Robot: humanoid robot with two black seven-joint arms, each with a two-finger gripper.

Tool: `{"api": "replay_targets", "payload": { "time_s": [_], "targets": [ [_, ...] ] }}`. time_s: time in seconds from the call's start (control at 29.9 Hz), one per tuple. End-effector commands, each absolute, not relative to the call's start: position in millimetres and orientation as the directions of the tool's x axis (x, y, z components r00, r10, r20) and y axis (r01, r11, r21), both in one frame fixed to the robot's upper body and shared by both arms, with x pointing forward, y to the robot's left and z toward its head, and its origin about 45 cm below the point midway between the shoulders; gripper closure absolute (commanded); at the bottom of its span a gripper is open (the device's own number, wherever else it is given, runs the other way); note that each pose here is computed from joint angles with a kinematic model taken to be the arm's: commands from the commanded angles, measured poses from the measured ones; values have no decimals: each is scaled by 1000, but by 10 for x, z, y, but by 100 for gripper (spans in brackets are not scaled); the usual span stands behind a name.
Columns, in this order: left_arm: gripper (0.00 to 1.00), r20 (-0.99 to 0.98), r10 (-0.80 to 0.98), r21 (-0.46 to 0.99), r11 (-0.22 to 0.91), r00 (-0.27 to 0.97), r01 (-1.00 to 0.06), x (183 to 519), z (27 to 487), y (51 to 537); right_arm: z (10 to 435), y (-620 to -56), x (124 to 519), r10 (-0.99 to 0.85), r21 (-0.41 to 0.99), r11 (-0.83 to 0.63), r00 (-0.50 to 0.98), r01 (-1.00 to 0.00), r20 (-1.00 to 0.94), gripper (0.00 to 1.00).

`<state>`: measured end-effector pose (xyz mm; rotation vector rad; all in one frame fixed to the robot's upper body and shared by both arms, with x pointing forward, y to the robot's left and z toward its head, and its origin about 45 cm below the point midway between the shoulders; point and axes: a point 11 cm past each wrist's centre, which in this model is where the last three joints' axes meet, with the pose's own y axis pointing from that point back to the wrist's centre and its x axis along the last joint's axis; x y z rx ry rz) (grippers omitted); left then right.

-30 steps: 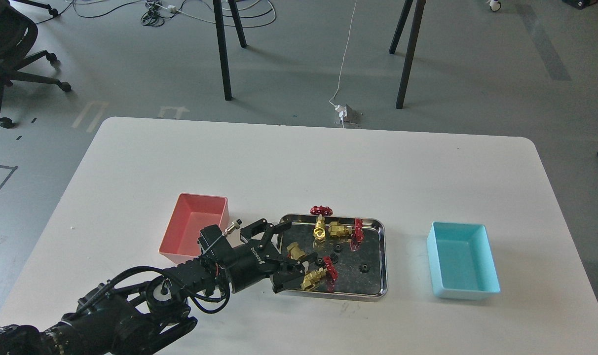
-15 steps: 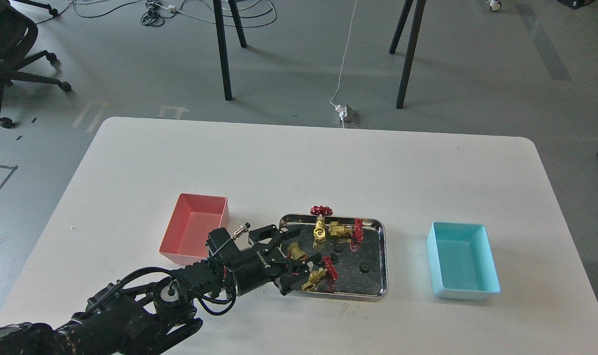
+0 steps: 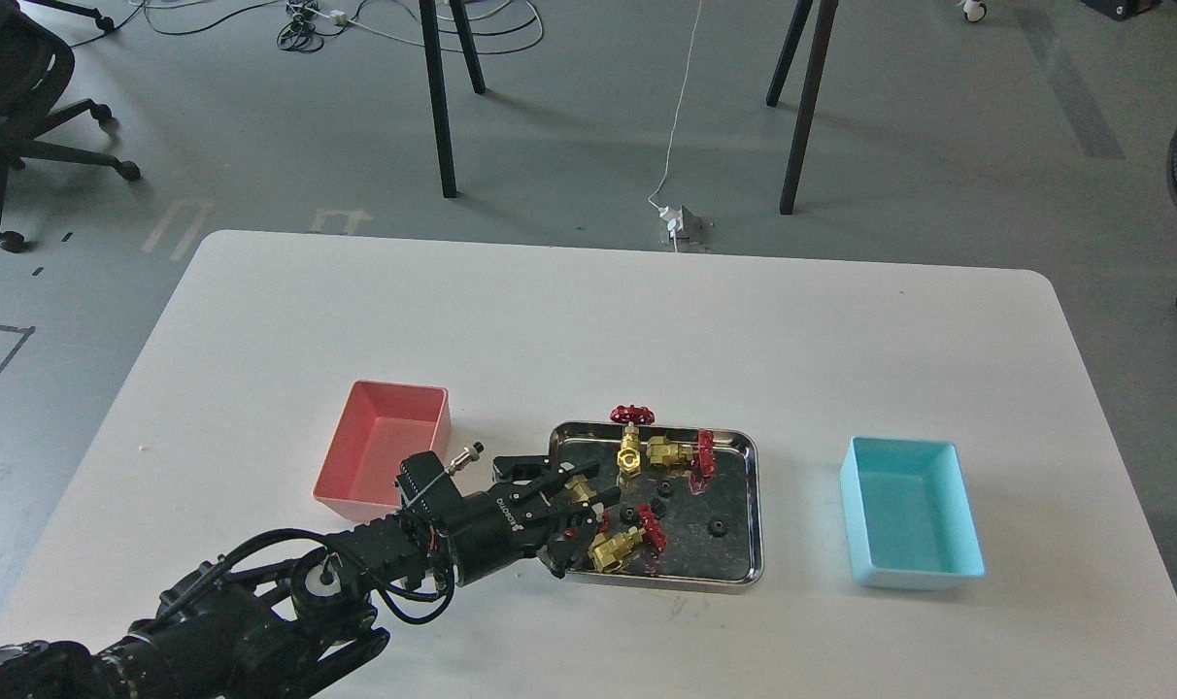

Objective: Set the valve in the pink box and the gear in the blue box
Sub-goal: 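Carry the valve with the left gripper into the pink box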

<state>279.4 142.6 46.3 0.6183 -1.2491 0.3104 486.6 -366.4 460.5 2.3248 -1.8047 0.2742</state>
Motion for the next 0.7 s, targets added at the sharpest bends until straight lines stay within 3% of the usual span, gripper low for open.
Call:
{"api": "replay_targets", "payload": {
  "time_s": [0.0,0.13,0.4,0.67],
  "targets": [
    [79,962,-79,217,803,262,-555,2928,668,1449,4578,-3713,4871,-937,40,-234,236,-971,256,1],
    [79,977,-42,163,786,211,-597,3111,983,1662,4553,-3712,4871,-937,45,-234,238,-971,255,1],
    [79,984,-20,147,654,177,-742,3309,1444,2739,4551,-3705,4873,-937,45,-235,239,-971,255,1],
    [79,964,-79,252,573,254,-779,3116,1158,3190,4518,-3612,4919,-935,47,-246,250,-968,253,1]
  ]
}}
